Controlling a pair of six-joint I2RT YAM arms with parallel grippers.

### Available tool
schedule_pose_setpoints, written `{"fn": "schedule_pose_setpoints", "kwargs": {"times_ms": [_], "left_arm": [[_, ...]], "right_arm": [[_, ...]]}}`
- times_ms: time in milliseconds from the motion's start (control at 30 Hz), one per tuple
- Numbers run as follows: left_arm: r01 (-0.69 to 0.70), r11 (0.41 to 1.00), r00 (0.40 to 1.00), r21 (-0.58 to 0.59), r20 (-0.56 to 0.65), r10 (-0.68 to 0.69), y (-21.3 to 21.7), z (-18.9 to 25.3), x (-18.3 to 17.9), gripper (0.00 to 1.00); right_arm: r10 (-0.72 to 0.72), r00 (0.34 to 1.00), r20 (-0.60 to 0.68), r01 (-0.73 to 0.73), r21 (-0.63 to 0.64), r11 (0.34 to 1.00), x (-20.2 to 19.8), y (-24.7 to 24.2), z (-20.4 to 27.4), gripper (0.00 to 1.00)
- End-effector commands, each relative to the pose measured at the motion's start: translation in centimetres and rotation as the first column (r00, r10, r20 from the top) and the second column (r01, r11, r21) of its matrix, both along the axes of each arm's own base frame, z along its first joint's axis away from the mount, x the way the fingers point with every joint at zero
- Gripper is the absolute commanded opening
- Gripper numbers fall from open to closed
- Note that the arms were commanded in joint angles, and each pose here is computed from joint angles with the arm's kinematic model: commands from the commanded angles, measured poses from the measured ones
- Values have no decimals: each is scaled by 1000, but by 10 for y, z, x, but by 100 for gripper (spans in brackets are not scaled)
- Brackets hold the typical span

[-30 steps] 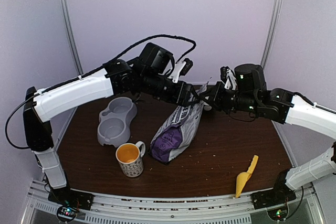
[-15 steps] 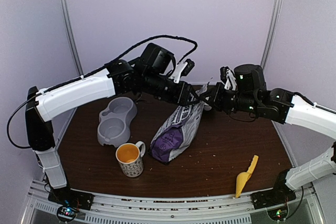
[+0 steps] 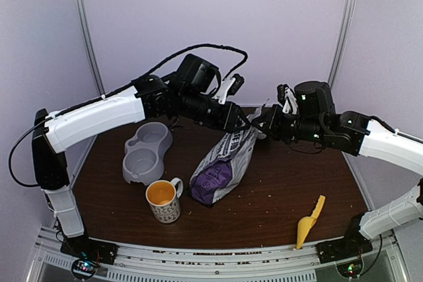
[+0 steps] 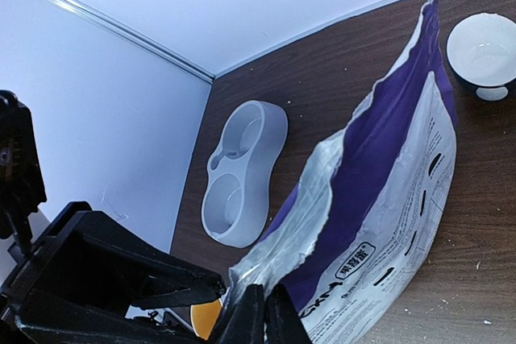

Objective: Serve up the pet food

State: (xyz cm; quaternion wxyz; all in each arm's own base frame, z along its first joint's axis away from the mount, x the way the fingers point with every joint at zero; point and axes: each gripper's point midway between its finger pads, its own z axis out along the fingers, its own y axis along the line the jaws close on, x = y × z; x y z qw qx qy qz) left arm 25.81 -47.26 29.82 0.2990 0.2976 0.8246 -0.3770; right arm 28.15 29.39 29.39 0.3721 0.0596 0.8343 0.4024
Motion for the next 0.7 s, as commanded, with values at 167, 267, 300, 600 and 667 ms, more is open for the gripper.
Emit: {"fn": "schedule_pose_setpoints", "kwargs": {"times_ms": [167, 267, 300, 600, 667], "left_arm": [[-42, 999, 999, 8, 2, 42, 4, -7, 13, 25], [-43, 999, 999, 11, -1, 43, 4, -9, 14, 23], [-42, 999, 999, 10, -2, 42, 4, -9, 14, 22], [-29, 1000, 999, -13, -16, 28, 0, -12, 16, 17], [-23, 1000, 1000, -17, -20, 23, -2, -13, 16, 16]], "right_arm": [[-15, 1000, 7, 15, -31, 999, 3, -4, 0, 0], [-14, 1000, 7, 14, -33, 999, 3, -4, 0, 0], [-15, 1000, 7, 15, -33, 999, 3, -4, 0, 0], [-17, 1000, 14, 18, -56, 998, 3, -7, 0, 0], [-16, 1000, 17, 17, -62, 998, 3, -7, 0, 0]]}}
